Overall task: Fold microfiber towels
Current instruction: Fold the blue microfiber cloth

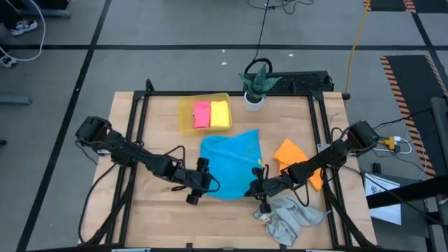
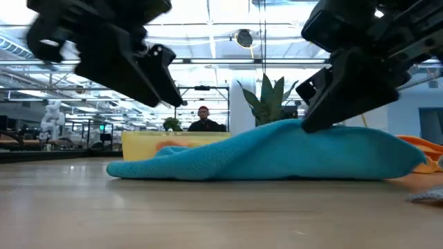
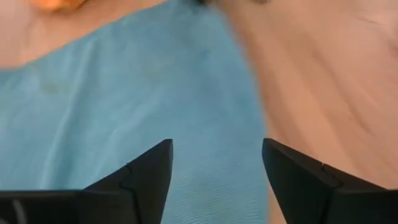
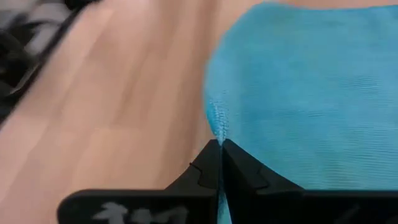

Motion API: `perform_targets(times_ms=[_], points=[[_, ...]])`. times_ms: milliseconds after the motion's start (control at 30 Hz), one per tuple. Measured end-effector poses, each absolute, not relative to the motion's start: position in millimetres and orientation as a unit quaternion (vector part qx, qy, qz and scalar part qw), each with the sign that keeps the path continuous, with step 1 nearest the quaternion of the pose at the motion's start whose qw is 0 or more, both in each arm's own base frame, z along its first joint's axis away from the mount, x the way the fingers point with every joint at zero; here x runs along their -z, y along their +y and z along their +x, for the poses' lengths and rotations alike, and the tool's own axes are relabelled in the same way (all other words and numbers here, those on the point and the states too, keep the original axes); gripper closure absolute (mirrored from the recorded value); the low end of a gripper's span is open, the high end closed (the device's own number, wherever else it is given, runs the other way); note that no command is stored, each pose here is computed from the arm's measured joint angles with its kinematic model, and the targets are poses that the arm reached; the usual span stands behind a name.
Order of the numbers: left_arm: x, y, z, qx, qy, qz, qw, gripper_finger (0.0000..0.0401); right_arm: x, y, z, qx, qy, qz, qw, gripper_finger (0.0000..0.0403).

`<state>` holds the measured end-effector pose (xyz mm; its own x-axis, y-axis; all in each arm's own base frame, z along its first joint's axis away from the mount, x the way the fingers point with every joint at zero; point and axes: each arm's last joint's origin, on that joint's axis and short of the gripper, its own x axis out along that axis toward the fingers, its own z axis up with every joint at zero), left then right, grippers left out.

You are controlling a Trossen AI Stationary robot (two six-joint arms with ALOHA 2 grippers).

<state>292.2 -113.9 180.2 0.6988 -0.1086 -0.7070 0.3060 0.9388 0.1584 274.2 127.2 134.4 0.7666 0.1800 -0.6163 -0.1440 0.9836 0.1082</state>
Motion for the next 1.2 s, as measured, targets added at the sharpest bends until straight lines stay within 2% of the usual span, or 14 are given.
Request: perform_targets(times_ms=[133, 233, 333, 467, 667, 767, 900, 1100, 1200], points=[[-179, -132, 290, 0.132, 0.342, 0.193, 0.91, 0.0161, -138, 113, 279, 0.037, 0.297, 0.047, 0.953, 0.0401], [-175, -141, 293, 0.09, 0.313, 0.235, 0.916, 0.0177, -138, 98, 281, 0.16, 0.271, 0.052, 0.948, 0.0401], [-166, -144, 297, 0.043, 0.309, 0.256, 0.915, 0.0191, -132, 79, 281, 0.212, 0.297, 0.061, 0.929, 0.0401], [-151, -142, 302, 0.01, 0.321, 0.269, 0.908, 0.0205, -125, 61, 280, 0.223, 0.341, 0.088, 0.909, 0.0401], [-125, -134, 308, -0.002, 0.357, 0.313, 0.88, 0.0212, -125, 56, 280, 0.222, 0.349, 0.086, 0.907, 0.0401], [-120, -129, 311, -0.053, 0.357, 0.331, 0.872, 0.0213, -124, 56, 280, 0.22, 0.35, 0.083, 0.907, 0.0401], [-121, -119, 313, -0.14, 0.349, 0.284, 0.882, 0.0213, -124, 58, 280, 0.216, 0.351, 0.083, 0.907, 0.0401], [-112, -102, 313, -0.114, 0.404, 0.182, 0.889, 0.0213, -124, 60, 280, 0.195, 0.361, 0.083, 0.908, 0.0401], [-110, -96, 311, -0.136, 0.421, 0.164, 0.882, 0.0213, -124, 60, 280, 0.192, 0.362, 0.081, 0.909, 0.0401]])
